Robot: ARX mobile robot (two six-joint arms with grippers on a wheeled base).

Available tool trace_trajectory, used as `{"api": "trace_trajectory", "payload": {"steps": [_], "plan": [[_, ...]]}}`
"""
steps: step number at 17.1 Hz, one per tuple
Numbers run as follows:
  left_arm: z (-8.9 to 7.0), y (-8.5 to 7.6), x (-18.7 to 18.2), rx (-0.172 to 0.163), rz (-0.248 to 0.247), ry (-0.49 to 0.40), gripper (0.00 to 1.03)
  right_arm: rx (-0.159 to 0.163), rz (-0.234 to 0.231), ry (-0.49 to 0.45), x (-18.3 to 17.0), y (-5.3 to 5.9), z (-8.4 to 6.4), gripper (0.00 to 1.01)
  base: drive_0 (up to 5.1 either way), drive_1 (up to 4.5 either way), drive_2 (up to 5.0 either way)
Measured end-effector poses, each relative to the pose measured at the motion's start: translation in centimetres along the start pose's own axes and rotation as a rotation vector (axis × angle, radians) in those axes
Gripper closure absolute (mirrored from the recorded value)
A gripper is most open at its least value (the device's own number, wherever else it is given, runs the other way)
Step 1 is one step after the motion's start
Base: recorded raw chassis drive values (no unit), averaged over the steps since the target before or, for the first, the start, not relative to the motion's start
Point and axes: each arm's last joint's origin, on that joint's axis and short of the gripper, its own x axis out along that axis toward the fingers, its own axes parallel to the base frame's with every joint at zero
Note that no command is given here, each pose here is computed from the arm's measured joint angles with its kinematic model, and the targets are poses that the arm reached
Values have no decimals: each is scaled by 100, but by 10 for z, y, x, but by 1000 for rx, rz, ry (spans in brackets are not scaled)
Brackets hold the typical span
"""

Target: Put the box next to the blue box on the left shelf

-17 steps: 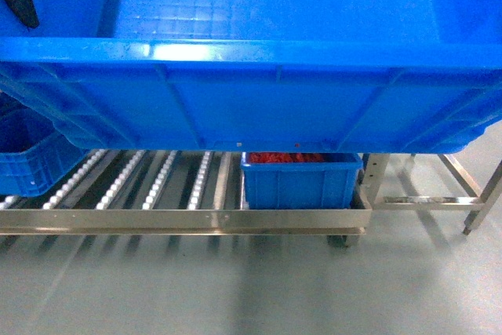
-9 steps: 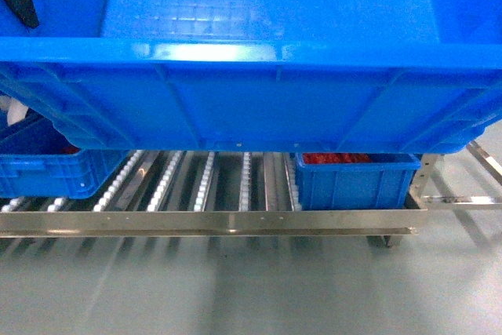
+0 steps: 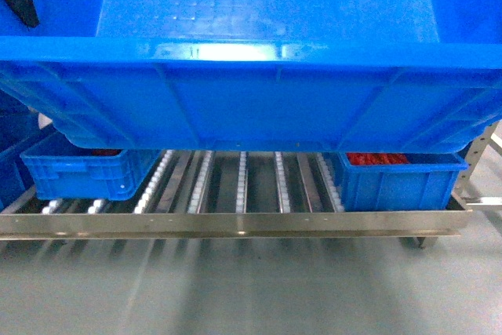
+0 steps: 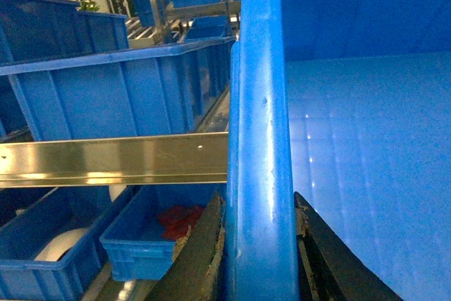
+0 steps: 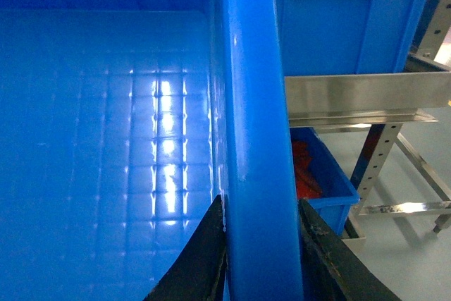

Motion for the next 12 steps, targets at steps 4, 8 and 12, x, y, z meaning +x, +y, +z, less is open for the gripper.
{"api": "trace_trajectory", "payload": {"steps": [4, 8, 12], "plan": [[0, 3, 1, 2, 12, 1, 83, 0, 4, 2, 0, 2, 0, 80, 0, 0, 0], [0, 0, 0, 0, 1, -1, 83, -1, 0, 2, 0, 1, 0, 80, 0, 0, 0], [0, 0, 0, 0, 0, 0, 83, -1, -3, 1, 0, 0, 0, 80, 0, 0, 0]]}}
